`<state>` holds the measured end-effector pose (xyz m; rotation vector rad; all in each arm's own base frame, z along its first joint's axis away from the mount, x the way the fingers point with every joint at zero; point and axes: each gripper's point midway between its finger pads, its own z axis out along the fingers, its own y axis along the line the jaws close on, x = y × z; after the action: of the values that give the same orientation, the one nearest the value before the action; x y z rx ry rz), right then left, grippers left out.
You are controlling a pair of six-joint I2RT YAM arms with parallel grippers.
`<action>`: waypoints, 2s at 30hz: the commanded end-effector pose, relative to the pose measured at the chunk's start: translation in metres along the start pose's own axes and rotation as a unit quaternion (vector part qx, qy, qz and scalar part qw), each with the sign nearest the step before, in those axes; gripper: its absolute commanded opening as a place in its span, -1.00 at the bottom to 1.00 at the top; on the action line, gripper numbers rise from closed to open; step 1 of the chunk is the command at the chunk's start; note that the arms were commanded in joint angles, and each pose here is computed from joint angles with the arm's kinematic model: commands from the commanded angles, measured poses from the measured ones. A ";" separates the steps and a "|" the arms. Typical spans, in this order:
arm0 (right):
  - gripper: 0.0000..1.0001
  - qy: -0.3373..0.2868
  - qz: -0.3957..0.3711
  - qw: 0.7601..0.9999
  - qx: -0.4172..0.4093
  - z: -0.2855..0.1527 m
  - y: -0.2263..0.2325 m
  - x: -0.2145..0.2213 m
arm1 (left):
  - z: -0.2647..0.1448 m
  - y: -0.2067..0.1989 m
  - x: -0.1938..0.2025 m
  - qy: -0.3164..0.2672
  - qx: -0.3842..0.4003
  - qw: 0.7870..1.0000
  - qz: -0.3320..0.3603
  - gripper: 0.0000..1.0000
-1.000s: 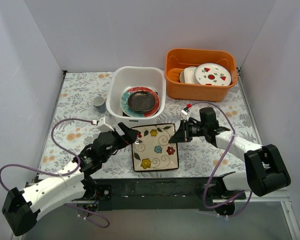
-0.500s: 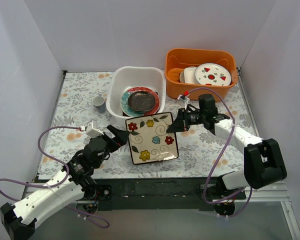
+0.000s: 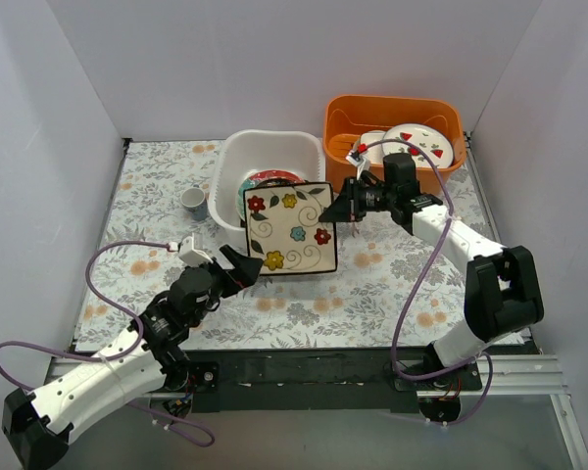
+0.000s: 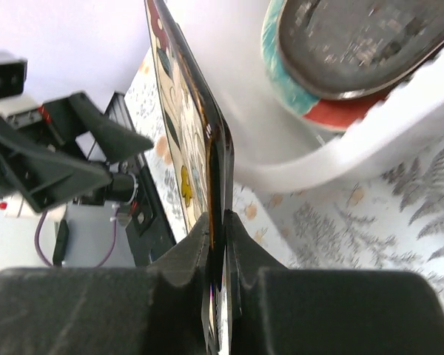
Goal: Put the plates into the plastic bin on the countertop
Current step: Place the plate in the plastic bin.
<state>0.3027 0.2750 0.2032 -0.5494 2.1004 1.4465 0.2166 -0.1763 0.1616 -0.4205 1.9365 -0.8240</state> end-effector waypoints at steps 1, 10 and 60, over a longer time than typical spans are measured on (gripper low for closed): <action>-0.97 -0.062 -0.057 0.995 -0.051 -0.001 0.037 -0.068 | -0.001 -0.007 -0.001 -0.009 0.029 0.999 0.016 0.96; -0.97 -0.093 -0.053 0.991 -0.075 0.016 0.038 -0.130 | 0.015 -0.011 0.020 0.034 0.033 0.998 0.039 0.96; -0.88 -0.077 0.034 0.996 0.028 0.105 -0.078 -0.147 | 0.010 0.005 0.031 0.058 0.005 0.998 0.040 0.96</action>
<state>0.4842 0.3530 0.1741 -0.2703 2.1415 1.4377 0.2097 -0.1893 0.1284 -0.3327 2.0587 -0.8051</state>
